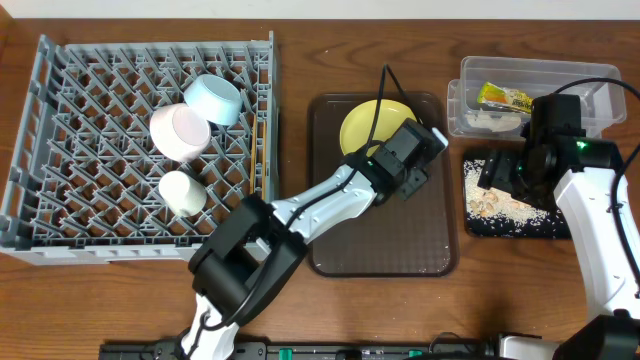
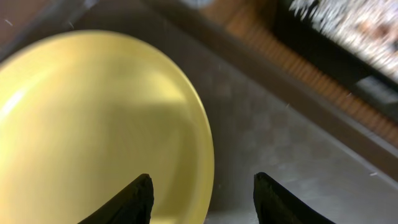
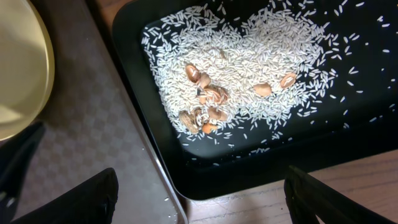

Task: Sort waste into correct bins and load items into the dishwasher rack
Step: 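Reach the left gripper to the yellow plate rim and grasp it, then lift the yellow plate and stand it upright in the rack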

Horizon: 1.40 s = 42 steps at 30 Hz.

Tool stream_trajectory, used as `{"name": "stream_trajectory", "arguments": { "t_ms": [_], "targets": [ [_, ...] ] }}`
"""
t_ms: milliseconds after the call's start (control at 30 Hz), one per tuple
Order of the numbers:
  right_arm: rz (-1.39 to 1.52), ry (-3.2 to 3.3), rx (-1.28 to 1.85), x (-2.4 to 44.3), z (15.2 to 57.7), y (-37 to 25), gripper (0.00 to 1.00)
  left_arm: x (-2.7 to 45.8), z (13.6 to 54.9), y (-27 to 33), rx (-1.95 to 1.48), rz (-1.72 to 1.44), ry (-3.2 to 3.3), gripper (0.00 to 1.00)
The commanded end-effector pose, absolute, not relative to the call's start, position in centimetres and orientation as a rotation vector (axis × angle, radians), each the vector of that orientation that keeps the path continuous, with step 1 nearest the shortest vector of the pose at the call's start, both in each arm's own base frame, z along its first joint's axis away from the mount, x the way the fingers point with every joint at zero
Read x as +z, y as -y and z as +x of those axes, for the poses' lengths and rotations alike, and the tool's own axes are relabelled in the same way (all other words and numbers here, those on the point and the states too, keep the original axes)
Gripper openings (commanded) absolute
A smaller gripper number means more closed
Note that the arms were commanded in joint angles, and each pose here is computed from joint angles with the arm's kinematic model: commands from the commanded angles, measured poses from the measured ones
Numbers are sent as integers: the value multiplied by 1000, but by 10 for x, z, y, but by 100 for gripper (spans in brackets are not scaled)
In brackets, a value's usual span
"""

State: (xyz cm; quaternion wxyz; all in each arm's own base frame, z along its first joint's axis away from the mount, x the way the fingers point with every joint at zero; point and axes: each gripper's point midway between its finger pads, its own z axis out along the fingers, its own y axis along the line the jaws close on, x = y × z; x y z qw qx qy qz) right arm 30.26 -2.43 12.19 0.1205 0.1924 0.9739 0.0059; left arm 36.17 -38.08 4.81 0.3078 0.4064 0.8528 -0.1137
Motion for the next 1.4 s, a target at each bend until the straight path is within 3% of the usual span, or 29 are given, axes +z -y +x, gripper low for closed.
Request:
{"name": "stream_trajectory", "arguments": {
  "t_ms": [0,300,500,800,1067,1367],
  "targets": [
    [552,-2822,18,130,305,27,83,34,366,379,-265,1103,-2260,54],
    [553,-2824,18,130,305,27,83,9,363,375,-245,1124,-2304,48],
    [554,-2830,17,129,303,27,83,-2,358,371,-230,1141,-2336,27],
    [554,-2832,16,129,303,27,83,3,353,366,-222,1151,-2357,6],
    [554,-2832,16,129,303,27,83,58,352,365,-258,1097,-2310,6],
    [532,-2836,13,129,303,27,83,166,347,346,-357,903,-2227,6]
  ]
}}
